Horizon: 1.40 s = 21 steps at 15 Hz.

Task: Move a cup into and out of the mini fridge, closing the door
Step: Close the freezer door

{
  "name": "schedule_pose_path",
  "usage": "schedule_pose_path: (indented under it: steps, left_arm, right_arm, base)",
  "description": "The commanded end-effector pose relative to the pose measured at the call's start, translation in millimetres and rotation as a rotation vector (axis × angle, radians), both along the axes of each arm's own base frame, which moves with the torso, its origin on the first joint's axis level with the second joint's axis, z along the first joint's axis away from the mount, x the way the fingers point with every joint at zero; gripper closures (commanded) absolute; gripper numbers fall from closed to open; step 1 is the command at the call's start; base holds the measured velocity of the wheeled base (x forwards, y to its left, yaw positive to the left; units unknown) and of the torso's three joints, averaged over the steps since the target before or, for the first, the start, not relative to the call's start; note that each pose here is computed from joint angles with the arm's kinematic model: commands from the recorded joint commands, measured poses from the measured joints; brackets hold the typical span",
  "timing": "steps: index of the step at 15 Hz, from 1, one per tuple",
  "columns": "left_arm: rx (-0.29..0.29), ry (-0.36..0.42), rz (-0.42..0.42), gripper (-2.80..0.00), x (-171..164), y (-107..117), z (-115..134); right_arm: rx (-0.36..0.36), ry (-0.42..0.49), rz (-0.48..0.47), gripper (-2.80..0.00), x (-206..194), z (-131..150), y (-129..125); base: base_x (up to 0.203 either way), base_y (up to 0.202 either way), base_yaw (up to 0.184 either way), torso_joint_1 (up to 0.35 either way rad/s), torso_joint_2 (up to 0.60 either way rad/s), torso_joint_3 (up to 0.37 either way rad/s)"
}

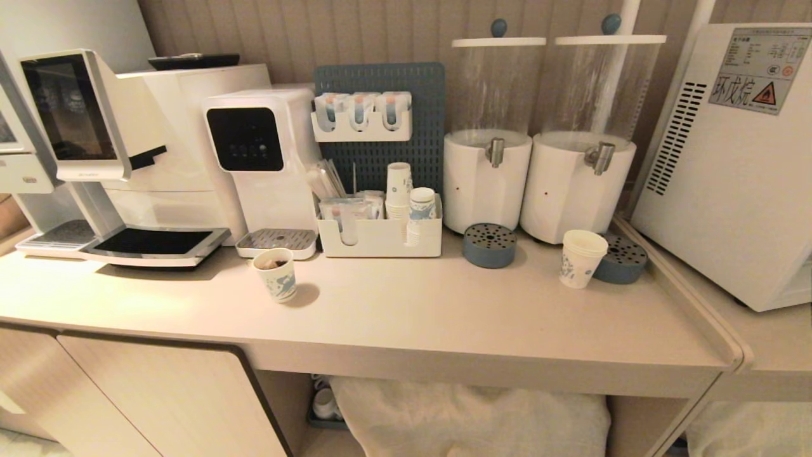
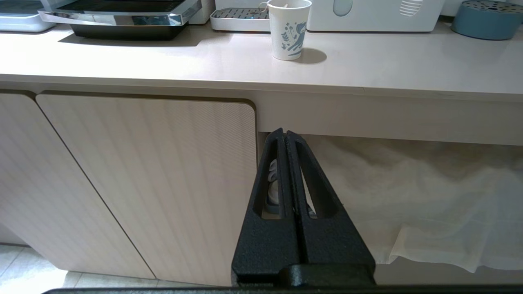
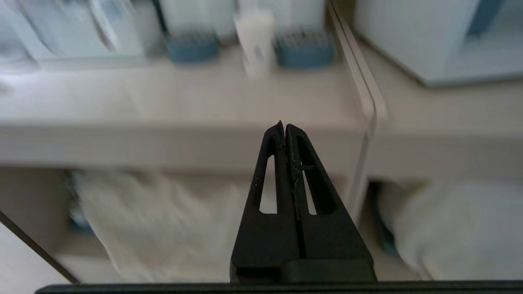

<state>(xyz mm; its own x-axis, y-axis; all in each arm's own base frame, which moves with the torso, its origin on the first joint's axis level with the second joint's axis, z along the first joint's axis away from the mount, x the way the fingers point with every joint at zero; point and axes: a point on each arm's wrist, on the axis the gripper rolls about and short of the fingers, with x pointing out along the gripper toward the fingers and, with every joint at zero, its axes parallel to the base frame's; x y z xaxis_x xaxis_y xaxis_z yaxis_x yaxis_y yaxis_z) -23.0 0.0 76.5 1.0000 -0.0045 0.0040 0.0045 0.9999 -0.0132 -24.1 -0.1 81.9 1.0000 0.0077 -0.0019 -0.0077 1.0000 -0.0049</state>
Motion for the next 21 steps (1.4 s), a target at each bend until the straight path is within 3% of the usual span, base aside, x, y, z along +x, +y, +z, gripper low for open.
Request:
schedule_pose_path:
  steps: [1,5,12,15,21]
  left_arm:
    - [-0.001,-0.004,0.0,0.0,-0.3,0.0,-0.1]
    - [-0.001,-0.002,0.0,0.0,-0.1,0.0,-0.1]
    - [0.001,-0.002,0.0,0.0,-0.1,0.0,-0.1]
    - [0.001,-0.002,0.0,0.0,-0.1,0.0,-0.1]
    - [0.001,-0.002,0.0,0.0,-0.1,0.0,-0.1]
  right_arm:
    - [-0.014,0.019,-0.006,0.0,0.2,-5.8,-0.1]
    - [-0.014,0.018,-0.006,0.0,0.4,-5.9,-0.1]
    - [-0.014,0.018,-0.006,0.0,0.4,-5.9,-0.1]
    - [-0.014,0.018,-0.006,0.0,0.4,-5.9,-0.1]
    - [-0.014,0.019,-0.006,0.0,0.2,-5.8,-0.1]
  base:
    - [0.0,0.0,0.0,0.0,0.0,0.0]
    - [0.0,0.0,0.0,0.0,0.0,0.0]
    - [-0.179,-0.002,0.001,0.003,0.0,0.001]
    - [0.0,0.0,0.0,0.0,0.0,0.0]
    - [-0.001,-0.161,-0.001,0.001,0.0,0.002]
